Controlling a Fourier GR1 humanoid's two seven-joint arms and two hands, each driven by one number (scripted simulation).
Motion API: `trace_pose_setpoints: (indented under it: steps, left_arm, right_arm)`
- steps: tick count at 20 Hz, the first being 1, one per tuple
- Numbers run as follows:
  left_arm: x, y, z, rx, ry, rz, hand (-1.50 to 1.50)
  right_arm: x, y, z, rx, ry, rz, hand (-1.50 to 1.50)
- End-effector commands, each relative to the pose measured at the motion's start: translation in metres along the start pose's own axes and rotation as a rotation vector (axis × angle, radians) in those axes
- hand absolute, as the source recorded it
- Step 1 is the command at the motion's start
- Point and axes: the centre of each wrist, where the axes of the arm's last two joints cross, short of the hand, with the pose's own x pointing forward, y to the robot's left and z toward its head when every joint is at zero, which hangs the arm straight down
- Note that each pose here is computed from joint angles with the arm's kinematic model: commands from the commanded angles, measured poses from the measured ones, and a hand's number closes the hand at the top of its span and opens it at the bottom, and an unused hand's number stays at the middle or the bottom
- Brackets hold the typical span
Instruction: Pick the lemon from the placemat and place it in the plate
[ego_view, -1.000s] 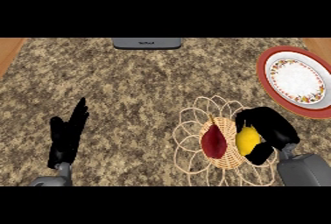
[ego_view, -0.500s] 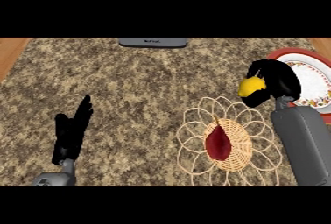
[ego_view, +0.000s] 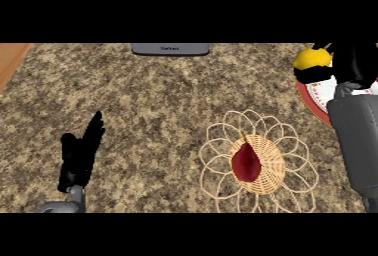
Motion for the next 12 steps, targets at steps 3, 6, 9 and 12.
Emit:
trace_pose_setpoints:
  steps: [3,6,9,12]
  left_arm:
    - [-0.011,0.002,-0.014,0.005,0.007,-0.006,0.0]
    - [-0.012,-0.001,-0.004,0.015,-0.004,-0.013,0.0]
    - [0.007,-0.002,-0.013,0.007,-0.005,-0.007,0.0]
    - [-0.011,0.005,-0.015,-0.004,-0.013,0.005,0.0]
  right_arm:
    - [-0.04,-0.015,-0.02,-0.067,0.124,-0.016,1.5]
    - [-0.058,-0.025,-0.035,-0.09,0.163,-0.047,1.5]
    - [-0.053,-0.023,-0.046,-0.08,0.214,-0.018,1.5]
    - [-0.077,-0.011,-0.05,-0.042,0.234,0.02,1.5]
